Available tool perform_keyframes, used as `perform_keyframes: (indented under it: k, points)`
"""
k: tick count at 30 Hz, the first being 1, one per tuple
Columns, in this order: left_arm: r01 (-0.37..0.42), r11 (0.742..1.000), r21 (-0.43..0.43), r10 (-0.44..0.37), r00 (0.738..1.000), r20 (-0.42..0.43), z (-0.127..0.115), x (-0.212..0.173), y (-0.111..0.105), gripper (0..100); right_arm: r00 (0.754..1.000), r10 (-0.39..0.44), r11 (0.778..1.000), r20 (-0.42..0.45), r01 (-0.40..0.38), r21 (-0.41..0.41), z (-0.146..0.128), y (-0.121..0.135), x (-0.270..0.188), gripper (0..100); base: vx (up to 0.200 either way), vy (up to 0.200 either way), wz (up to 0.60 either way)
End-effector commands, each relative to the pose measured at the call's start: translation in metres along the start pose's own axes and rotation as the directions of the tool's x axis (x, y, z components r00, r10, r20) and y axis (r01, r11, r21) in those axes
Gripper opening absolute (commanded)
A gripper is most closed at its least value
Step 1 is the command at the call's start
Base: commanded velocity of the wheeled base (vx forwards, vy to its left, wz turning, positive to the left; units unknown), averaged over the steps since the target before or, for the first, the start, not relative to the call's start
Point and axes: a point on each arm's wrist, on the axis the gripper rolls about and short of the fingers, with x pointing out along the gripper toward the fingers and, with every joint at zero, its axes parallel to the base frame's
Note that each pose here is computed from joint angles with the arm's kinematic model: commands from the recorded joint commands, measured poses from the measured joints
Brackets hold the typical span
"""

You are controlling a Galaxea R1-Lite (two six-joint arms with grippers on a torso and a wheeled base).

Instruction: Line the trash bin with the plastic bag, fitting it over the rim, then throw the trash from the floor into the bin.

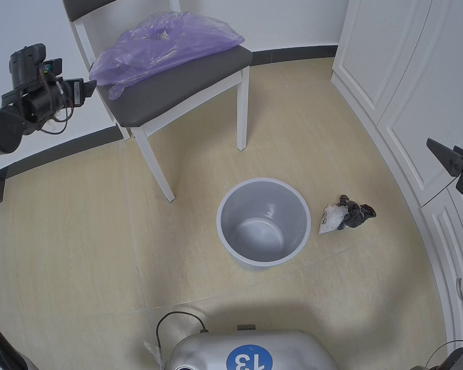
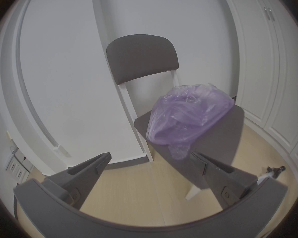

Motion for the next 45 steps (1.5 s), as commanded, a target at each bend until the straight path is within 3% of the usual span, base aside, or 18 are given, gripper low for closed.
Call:
perform_keyframes:
  k: [1, 6, 10, 14, 21, 26, 27, 31, 41, 44, 45]
  points:
    - [-0.046, 0.998, 0.032, 0.048, 0.998, -0.049, -0.066, 0.107, -0.019, 100, 0.999, 0.027, 0.999, -0.018, -0.027, 0.034, -0.014, 0.007, 0.010, 100, 0.000, 0.000, 0.00]
    - [-0.065, 0.997, 0.029, 0.066, 0.997, -0.045, -0.076, 0.115, -0.016, 100, 1.000, 0.029, 0.999, -0.006, -0.029, 0.045, -0.013, 0.007, 0.010, 100, 0.000, 0.000, 0.00]
    - [-0.106, 0.994, -0.004, 0.106, 0.992, 0.071, -0.086, 0.127, -0.010, 100, 0.999, 0.036, 0.998, 0.019, -0.037, 0.046, -0.014, 0.007, 0.009, 100, 0.000, 0.000, 0.00]
    - [-0.116, 0.993, -0.033, 0.120, 0.984, 0.132, -0.086, 0.130, -0.009, 100, 0.999, 0.044, 0.998, 0.031, -0.046, 0.040, -0.016, 0.006, 0.008, 100, 0.000, 0.000, 0.00]
    - [-0.094, 0.977, -0.190, 0.135, 0.967, 0.215, -0.061, 0.119, -0.005, 100, 0.998, 0.050, 0.998, 0.046, -0.051, 0.038, -0.019, 0.006, 0.007, 100, 0.000, 0.000, 0.00]
    - [-0.076, 0.965, -0.250, 0.141, 0.957, 0.254, -0.040, 0.108, -0.001, 100, 0.998, 0.051, 0.998, 0.046, -0.053, 0.037, -0.019, 0.006, 0.007, 100, 0.000, 0.000, 0.00]
    - [-0.076, 0.965, -0.252, 0.142, 0.956, 0.256, -0.040, 0.108, 0.000, 0, 0.998, 0.051, 0.998, 0.046, -0.053, 0.037, -0.019, 0.006, 0.007, 100, 0.000, 0.000, 0.00]
    - [-0.059, 0.959, -0.277, 0.138, 0.952, 0.274, -0.028, 0.100, 0.000, 0, 0.998, 0.051, 0.998, 0.046, -0.053, 0.037, -0.019, 0.006, 0.007, 100, 0.000, 0.000, 0.00]
    - [-0.057, 0.958, -0.279, 0.136, 0.953, 0.272, -0.029, 0.101, 0.000, 0, 0.998, 0.052, 0.998, 0.042, -0.054, 0.035, -0.019, 0.006, 0.007, 100, 0.000, 0.000, 0.00]
    - [-0.049, 0.952, -0.301, 0.143, 0.943, 0.300, -0.019, 0.095, -0.002, 0, 0.997, 0.061, 0.998, 0.040, -0.062, 0.032, -0.021, 0.006, 0.005, 100, 0.000, 0.000, 0.00]
    - [-0.036, 0.948, -0.316, 0.146, 0.932, 0.332, -0.005, 0.086, -0.002, 0, 0.997, 0.072, 0.997, 0.039, -0.073, 0.029, -0.021, 0.008, 0.004, 100, 0.000, 0.000, 0.00]
